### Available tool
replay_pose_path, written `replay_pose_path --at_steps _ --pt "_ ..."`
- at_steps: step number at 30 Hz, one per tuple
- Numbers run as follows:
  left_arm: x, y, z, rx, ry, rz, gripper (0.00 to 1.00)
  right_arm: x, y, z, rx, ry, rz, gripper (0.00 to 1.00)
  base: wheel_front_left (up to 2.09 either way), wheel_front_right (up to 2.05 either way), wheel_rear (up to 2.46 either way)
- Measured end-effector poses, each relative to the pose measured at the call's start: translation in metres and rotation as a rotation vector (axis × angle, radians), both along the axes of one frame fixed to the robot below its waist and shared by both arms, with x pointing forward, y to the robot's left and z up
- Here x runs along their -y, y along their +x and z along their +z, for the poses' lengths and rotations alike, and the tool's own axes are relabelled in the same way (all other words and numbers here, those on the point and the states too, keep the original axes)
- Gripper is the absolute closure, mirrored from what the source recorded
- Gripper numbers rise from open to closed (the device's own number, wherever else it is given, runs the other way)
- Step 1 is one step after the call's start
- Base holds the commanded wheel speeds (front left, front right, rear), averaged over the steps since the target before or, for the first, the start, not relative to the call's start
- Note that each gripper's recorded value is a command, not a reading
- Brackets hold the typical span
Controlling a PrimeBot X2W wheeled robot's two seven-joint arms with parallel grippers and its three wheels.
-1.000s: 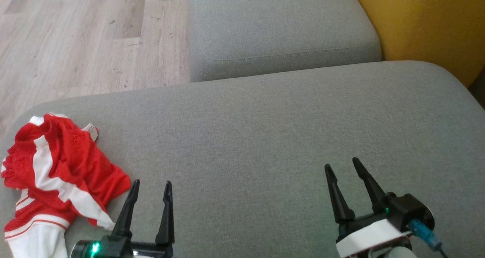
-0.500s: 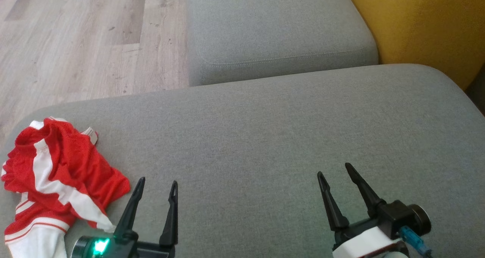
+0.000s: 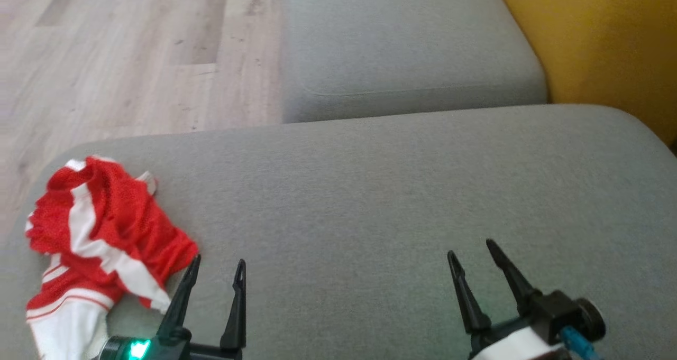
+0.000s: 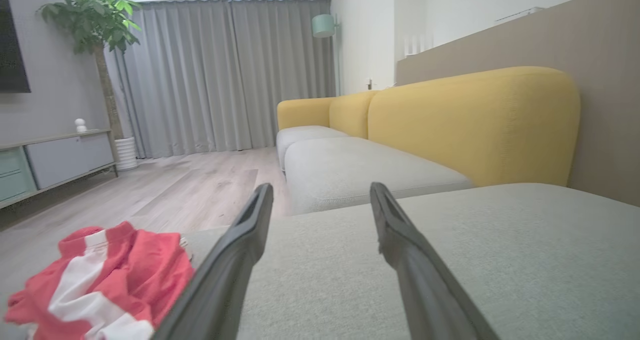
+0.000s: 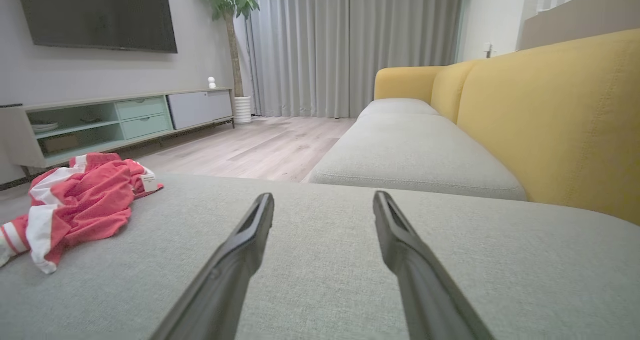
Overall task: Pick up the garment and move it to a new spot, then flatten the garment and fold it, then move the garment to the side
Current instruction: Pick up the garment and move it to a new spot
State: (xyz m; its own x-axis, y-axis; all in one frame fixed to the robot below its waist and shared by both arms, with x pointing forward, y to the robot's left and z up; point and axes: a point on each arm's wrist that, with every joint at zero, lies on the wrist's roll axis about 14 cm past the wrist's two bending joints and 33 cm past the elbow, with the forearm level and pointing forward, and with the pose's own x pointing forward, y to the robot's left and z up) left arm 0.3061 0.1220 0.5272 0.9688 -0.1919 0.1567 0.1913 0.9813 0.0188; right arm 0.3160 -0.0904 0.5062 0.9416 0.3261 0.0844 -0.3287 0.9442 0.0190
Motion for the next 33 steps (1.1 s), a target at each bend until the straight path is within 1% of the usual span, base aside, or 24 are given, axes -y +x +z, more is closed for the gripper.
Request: replay_pose_path --at_steps 3,9,13,18,24,29,33 --pt "-0.012 -0.005 -0.001 0.002 0.001 0.042 0.0 -0.011 -0.004 -0.008 -0.025 -0.005 0.038 0.0 0.0 0.0 0.0" --pt "-0.045 -0.023 -0.013 -0.029 -0.004 0.154 0.0 -0.036 0.001 -0.004 -0.02 -0.004 0.122 0.0 0.0 0.0 0.0" --pt "-0.074 -0.038 -0.017 -0.038 -0.013 0.261 0.0 -0.058 0.004 -0.004 -0.021 -0.015 0.195 0.0 0.0 0.0 0.0" --pt "-0.099 -0.053 -0.019 -0.039 -0.016 0.356 0.0 -0.078 0.008 -0.008 -0.034 -0.026 0.262 0.0 0.0 0.0 0.0" --pt "-0.138 -0.077 -0.012 -0.019 -0.017 0.52 0.0 -0.103 0.01 -0.013 -0.05 -0.042 0.346 0.0 0.0 0.0 0.0" --pt "-0.152 -0.089 -0.011 -0.028 -0.001 0.579 0.0 -0.119 0.008 -0.026 -0.079 -0.073 0.408 0.0 0.0 0.0 0.0" --pt "-0.158 -0.078 0.013 0.027 0.057 0.559 0.0 -0.119 0.014 -0.036 -0.098 -0.091 0.414 0.0 0.0 0.0 0.0"
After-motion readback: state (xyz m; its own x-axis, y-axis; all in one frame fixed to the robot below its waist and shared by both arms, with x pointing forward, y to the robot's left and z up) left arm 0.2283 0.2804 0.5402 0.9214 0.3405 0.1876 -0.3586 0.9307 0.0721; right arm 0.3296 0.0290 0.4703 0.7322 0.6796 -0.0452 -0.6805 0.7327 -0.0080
